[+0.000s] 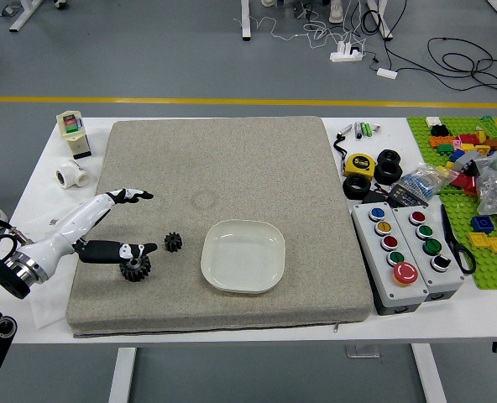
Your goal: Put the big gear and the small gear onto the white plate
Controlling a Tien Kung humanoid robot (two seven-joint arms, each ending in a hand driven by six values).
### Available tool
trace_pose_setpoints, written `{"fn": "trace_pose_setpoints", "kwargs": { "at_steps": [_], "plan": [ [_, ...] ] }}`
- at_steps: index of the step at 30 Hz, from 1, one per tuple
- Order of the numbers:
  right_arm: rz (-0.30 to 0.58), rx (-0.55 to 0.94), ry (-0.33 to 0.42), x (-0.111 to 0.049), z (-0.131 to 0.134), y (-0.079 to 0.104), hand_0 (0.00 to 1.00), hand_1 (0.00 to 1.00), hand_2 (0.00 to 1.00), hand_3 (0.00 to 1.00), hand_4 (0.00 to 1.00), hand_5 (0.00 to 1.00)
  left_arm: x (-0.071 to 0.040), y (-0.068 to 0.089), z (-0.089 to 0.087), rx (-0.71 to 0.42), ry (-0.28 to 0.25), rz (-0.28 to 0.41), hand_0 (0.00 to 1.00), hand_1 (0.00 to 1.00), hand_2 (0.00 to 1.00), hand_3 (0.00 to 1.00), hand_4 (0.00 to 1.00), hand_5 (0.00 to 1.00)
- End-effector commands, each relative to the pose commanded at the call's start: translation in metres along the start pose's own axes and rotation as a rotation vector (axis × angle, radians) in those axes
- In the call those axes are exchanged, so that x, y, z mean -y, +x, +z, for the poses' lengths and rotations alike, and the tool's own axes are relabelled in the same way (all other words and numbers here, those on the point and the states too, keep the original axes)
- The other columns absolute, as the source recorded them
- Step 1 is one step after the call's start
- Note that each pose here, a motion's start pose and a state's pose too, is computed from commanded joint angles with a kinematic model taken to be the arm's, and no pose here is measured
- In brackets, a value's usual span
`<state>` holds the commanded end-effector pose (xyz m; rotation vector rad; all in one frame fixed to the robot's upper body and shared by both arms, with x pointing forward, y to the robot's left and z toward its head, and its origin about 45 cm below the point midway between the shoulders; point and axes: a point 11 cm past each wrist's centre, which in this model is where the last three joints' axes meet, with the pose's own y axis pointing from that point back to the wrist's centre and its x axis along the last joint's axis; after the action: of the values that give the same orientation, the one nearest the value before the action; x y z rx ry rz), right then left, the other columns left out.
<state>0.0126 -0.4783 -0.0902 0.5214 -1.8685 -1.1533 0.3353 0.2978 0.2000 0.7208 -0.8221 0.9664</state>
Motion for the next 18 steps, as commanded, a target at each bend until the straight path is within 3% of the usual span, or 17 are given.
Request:
{"fn": "trace_pose_setpoints", "kwargs": {
  "at_steps": [1, 7, 8, 12, 18],
  "plan": [
    [0.0, 0.0, 0.0, 0.0, 0.0, 0.0, 0.618, 0.618, 0.726, 0.608, 0.816, 0.766, 0.0, -0.003, 0.0, 0.023, 0.006, -0.014, 0.751, 0.721, 0.79, 0.847, 0.888, 0.173],
    [0.0, -0.001, 0.002, 0.0, -0.001, 0.0, 0.618, 0.618, 0.726, 0.608, 0.816, 0.766, -0.002, -0.014, 0.002, 0.033, 0.005, -0.072, 0.751, 0.721, 0.79, 0.847, 0.888, 0.173],
    [0.0, -0.002, 0.002, 0.0, -0.001, 0.0, 0.619, 0.616, 0.725, 0.606, 0.814, 0.763, -0.002, -0.017, 0.003, 0.029, 0.005, -0.085, 0.694, 0.698, 0.766, 0.844, 0.887, 0.134],
    [0.002, -0.008, 0.004, 0.0, -0.002, 0.0, 0.619, 0.616, 0.725, 0.606, 0.814, 0.763, -0.002, -0.021, 0.002, 0.021, 0.008, -0.105, 0.694, 0.698, 0.766, 0.844, 0.887, 0.134],
    [0.006, -0.018, 0.004, 0.0, -0.001, 0.0, 0.619, 0.616, 0.724, 0.605, 0.814, 0.764, -0.002, -0.026, -0.011, 0.007, 0.047, -0.118, 0.653, 0.673, 0.735, 0.831, 0.882, 0.105]
  ]
}}
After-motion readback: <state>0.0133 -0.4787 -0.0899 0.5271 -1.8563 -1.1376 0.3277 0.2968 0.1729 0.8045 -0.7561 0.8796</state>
